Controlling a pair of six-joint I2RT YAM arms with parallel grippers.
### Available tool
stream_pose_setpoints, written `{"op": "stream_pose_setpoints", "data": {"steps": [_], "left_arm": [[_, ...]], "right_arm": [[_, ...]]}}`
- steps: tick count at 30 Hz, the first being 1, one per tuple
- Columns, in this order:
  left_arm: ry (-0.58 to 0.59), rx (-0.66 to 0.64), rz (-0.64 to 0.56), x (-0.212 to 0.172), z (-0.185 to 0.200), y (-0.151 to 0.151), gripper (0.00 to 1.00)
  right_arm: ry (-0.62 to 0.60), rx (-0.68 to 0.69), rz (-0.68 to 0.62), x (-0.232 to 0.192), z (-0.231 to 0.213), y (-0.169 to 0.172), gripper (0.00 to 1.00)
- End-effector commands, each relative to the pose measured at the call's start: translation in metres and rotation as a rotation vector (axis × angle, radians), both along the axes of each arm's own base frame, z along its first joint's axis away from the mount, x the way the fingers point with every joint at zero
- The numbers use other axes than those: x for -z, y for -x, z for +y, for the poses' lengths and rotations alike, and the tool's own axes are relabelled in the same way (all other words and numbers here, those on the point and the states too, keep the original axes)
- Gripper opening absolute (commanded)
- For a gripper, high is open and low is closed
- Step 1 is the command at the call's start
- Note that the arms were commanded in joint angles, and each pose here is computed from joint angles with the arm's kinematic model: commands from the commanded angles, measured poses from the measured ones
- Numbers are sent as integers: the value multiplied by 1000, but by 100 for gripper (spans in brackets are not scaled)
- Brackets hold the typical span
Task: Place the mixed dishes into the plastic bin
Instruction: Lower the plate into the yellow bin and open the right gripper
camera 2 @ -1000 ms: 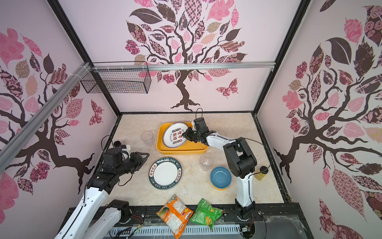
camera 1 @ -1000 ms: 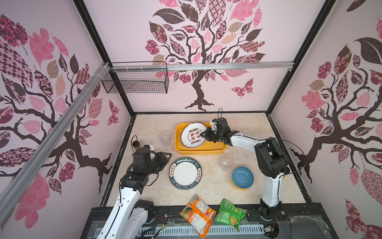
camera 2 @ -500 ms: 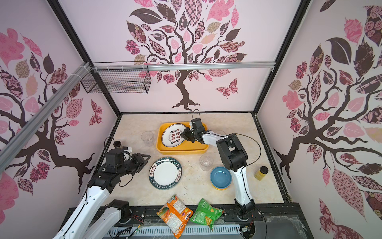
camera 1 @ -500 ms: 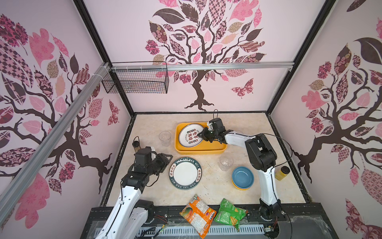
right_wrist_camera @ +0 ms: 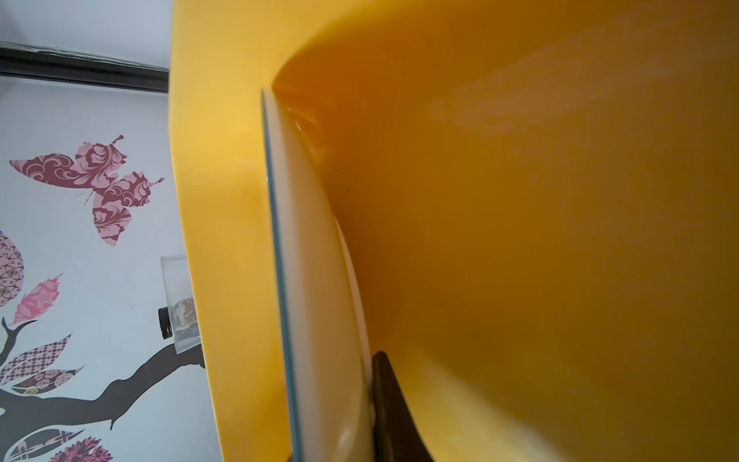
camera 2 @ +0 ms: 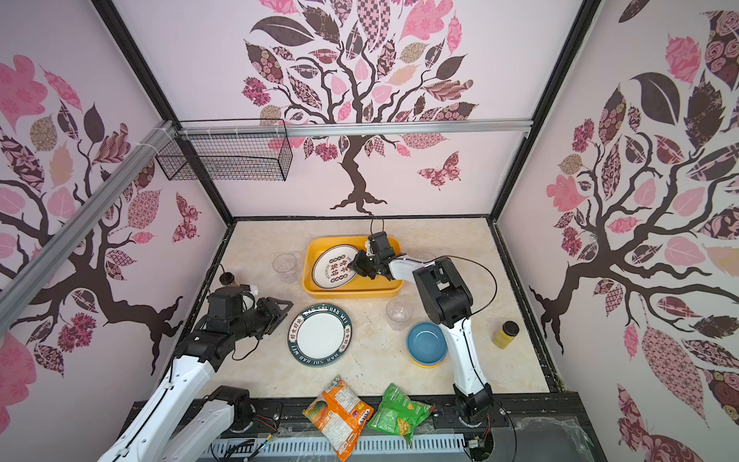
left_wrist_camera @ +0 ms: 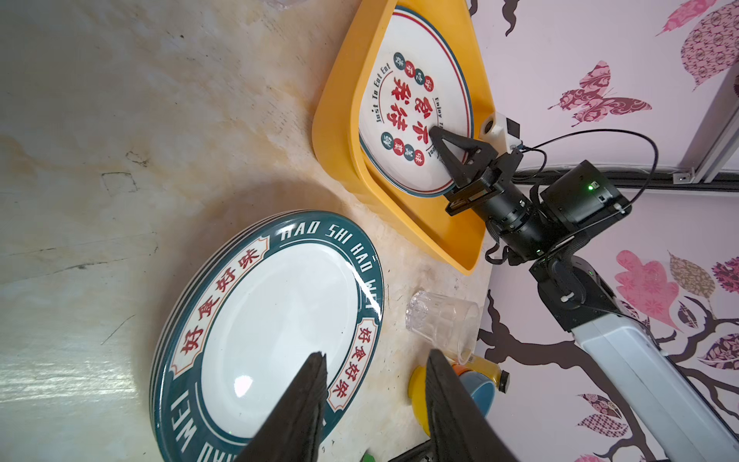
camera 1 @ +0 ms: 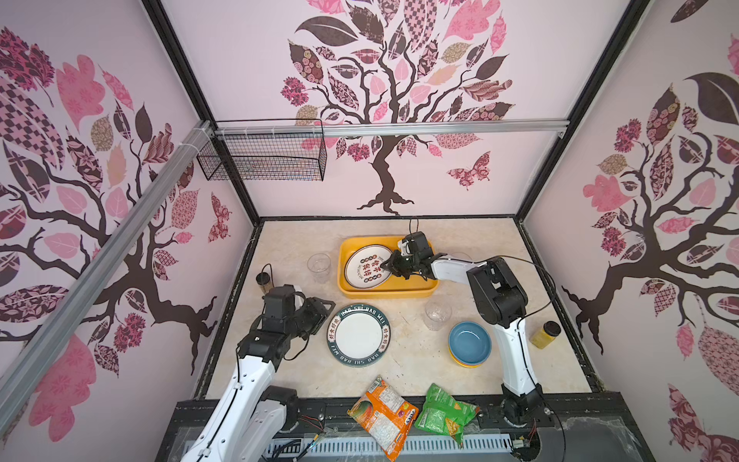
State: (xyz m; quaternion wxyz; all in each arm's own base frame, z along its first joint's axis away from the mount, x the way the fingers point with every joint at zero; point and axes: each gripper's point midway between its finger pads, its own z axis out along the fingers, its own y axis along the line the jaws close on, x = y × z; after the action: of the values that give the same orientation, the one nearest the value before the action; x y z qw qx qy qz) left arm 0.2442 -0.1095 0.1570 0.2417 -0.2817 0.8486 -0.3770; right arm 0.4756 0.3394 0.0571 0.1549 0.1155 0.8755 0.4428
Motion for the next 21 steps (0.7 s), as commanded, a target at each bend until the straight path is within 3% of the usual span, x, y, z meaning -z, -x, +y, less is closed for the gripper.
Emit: {"op": "stream_pose_setpoints", "data": {"steps": [1,10,17,21], "left_arm": [[-4,2,7,9,1,2,44],[-6,-4,9,10,2,2,44],[-27,-9,25,15,6,5,44],[-83,-29,93,26,15,13,45]], "right_arm": [[-5,-16,2,4,7,-7,22],[183,48,34,9,-28,-3,42],[353,92,-32,-13,-62,-7,46],[403,103,-92,-41,-72,-6,47]]}}
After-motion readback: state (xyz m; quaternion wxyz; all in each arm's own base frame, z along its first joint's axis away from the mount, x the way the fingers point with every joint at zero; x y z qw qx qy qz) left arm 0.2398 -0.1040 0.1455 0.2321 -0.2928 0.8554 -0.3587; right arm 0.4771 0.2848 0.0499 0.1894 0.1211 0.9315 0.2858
